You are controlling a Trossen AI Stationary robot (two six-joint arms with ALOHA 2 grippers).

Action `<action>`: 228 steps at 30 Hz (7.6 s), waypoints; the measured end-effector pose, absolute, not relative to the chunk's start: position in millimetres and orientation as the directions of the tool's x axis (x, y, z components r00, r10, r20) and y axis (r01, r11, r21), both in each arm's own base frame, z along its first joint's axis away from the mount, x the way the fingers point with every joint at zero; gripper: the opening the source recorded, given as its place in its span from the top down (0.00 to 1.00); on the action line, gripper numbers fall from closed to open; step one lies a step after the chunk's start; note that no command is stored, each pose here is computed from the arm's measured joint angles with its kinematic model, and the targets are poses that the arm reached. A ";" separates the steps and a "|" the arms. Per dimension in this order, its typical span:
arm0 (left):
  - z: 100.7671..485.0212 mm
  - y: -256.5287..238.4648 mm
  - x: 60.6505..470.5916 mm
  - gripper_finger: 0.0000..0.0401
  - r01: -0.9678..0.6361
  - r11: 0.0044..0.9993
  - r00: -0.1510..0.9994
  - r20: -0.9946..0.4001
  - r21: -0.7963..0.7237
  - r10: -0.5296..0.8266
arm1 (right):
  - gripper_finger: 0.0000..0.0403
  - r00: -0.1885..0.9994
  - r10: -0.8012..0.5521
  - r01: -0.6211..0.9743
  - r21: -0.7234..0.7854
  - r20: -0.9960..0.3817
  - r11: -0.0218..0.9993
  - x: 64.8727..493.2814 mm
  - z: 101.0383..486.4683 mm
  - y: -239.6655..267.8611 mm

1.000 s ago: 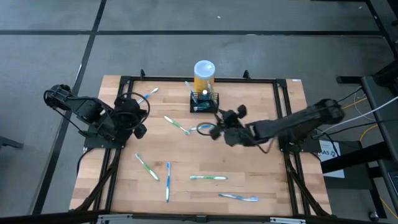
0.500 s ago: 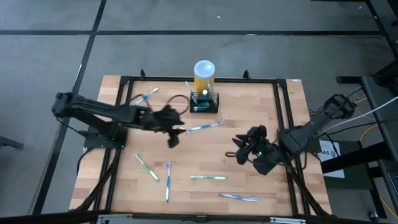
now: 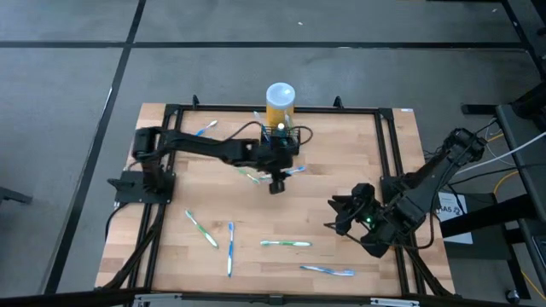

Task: Pick & Place toothbrushing station
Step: Adjust the wire organizer

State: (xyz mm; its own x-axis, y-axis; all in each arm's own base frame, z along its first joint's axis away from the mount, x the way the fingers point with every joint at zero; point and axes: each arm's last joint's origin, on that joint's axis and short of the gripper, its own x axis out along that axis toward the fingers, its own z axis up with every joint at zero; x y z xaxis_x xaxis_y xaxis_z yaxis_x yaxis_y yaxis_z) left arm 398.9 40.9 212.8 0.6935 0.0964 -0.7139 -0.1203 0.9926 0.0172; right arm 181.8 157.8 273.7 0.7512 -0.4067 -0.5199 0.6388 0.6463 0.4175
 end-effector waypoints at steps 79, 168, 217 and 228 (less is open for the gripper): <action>201.2 73.2 437.6 0.71 -0.177 0.977 0.697 -0.686 0.115 0.207 | 0.72 0.835 -0.314 0.529 0.499 -0.452 0.686 165.8 278.3 183.1; 152.2 24.8 329.2 0.83 -0.749 0.643 0.560 -0.673 -0.161 0.483 | 0.72 0.839 -0.330 0.524 0.478 -0.433 0.705 162.1 278.3 183.6; 115.9 58.7 337.6 0.83 -0.841 0.522 0.475 -0.660 -0.144 0.582 | 0.72 0.847 -0.283 0.504 0.511 -0.450 0.697 155.8 278.0 190.2; 146.6 22.6 341.8 0.83 -0.751 0.638 0.600 -0.579 -0.170 0.552 | 0.72 0.854 -0.314 0.495 0.466 -0.414 0.733 155.7 278.8 188.9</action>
